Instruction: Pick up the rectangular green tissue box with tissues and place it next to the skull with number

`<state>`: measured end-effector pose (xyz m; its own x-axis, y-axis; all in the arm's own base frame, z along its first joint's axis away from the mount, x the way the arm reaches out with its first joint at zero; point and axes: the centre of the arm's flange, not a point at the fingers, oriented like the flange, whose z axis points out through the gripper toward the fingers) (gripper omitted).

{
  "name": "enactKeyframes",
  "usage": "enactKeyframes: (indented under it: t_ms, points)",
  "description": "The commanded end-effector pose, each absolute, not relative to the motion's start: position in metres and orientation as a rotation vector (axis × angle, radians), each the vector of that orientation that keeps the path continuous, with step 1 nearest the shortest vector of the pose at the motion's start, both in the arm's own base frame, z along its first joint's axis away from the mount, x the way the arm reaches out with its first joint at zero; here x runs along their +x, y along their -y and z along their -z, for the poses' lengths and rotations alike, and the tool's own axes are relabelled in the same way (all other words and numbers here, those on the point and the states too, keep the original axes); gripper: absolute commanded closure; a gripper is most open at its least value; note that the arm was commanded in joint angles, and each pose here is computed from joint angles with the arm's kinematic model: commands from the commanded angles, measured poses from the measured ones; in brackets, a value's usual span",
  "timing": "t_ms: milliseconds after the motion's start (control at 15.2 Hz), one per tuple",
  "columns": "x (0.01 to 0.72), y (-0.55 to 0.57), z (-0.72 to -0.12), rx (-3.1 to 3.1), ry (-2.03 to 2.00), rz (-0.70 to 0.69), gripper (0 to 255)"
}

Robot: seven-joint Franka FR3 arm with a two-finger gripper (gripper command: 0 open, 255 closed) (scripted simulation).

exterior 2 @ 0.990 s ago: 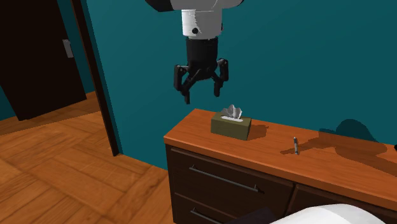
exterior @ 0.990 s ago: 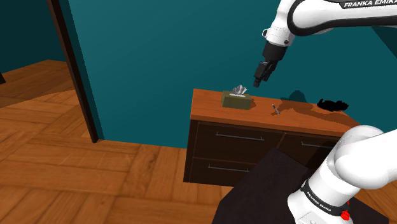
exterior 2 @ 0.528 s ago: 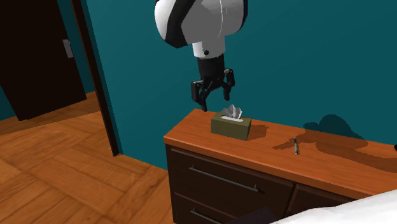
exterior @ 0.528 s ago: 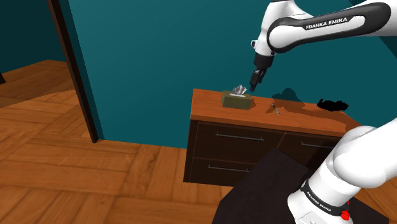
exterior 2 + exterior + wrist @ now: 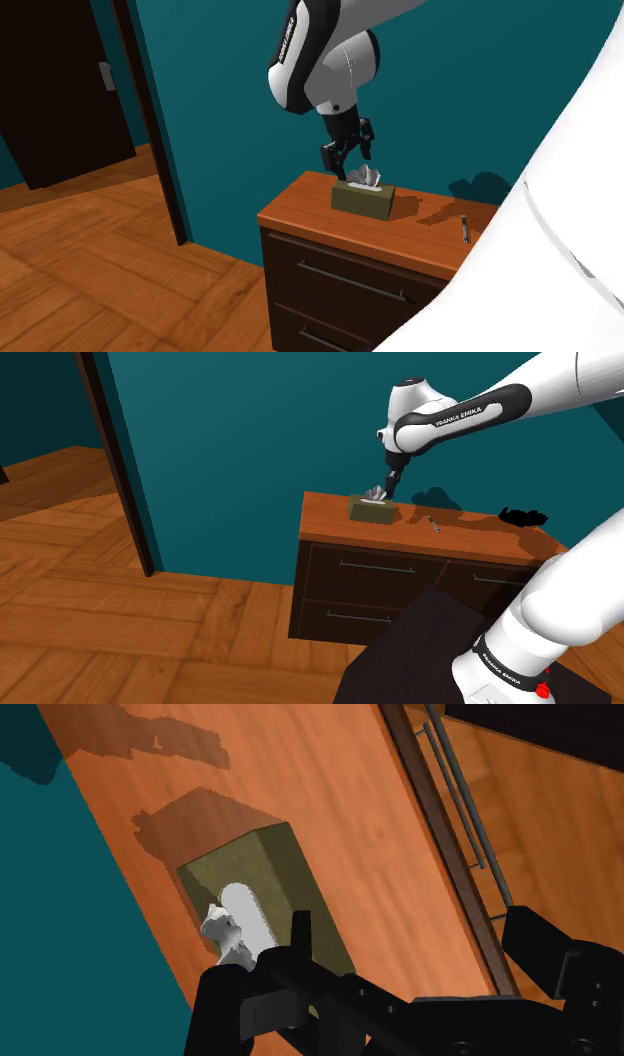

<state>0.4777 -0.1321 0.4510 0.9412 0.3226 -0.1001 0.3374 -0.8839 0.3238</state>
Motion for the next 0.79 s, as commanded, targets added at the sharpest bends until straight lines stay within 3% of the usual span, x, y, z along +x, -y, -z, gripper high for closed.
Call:
enactKeyframes:
  t_ms: [0, 726]
  points:
    - [0.495, 0.146, -0.439, 2.707, -0.525, 0.086, 0]
    - [0.577, 0.211, -0.379, 2.476, -0.697, 0.191, 0]
